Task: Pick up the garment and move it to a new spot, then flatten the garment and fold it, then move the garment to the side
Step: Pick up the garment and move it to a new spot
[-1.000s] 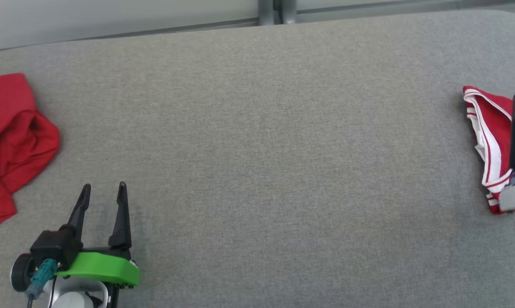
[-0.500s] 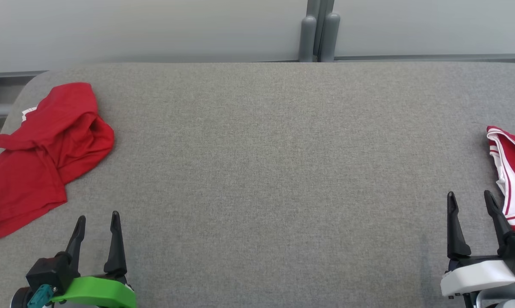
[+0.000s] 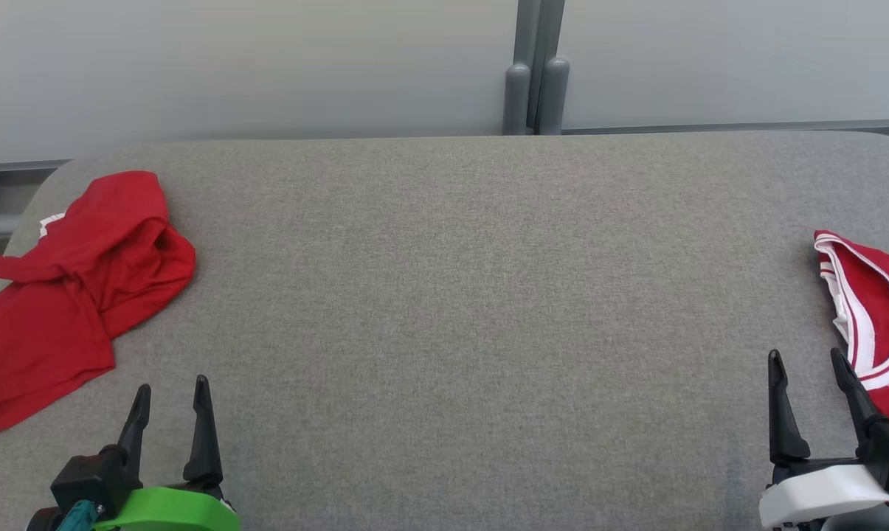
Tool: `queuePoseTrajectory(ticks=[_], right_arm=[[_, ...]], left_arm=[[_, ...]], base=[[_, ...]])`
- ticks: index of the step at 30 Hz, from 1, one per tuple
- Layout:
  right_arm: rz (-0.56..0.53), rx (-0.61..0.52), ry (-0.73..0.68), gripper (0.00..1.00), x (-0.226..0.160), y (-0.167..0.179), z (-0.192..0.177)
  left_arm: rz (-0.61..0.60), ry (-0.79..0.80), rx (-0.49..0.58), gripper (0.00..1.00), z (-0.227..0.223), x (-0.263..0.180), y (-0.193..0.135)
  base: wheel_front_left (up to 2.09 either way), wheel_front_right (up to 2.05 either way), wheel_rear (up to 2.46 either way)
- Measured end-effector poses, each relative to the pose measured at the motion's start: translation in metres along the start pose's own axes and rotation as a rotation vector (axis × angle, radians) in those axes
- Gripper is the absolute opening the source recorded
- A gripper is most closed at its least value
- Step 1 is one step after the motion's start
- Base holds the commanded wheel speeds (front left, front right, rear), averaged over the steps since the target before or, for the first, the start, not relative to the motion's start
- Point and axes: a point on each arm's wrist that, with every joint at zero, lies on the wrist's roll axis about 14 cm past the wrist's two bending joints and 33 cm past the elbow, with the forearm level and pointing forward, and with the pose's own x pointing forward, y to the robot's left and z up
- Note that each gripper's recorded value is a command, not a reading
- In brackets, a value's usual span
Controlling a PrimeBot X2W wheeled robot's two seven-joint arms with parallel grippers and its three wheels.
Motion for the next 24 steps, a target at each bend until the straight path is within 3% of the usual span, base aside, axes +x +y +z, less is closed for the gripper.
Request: queuePoseTrajectory(ticks=[24], right_arm=[[0.028,0.007,-0.010,1.00,-0.007,0.009,0.004]], left_arm=[[0.017,-0.018,-0.014,1.00,0.004,-0.017,0.003]], base=[[0.00,0.00,0.00]])
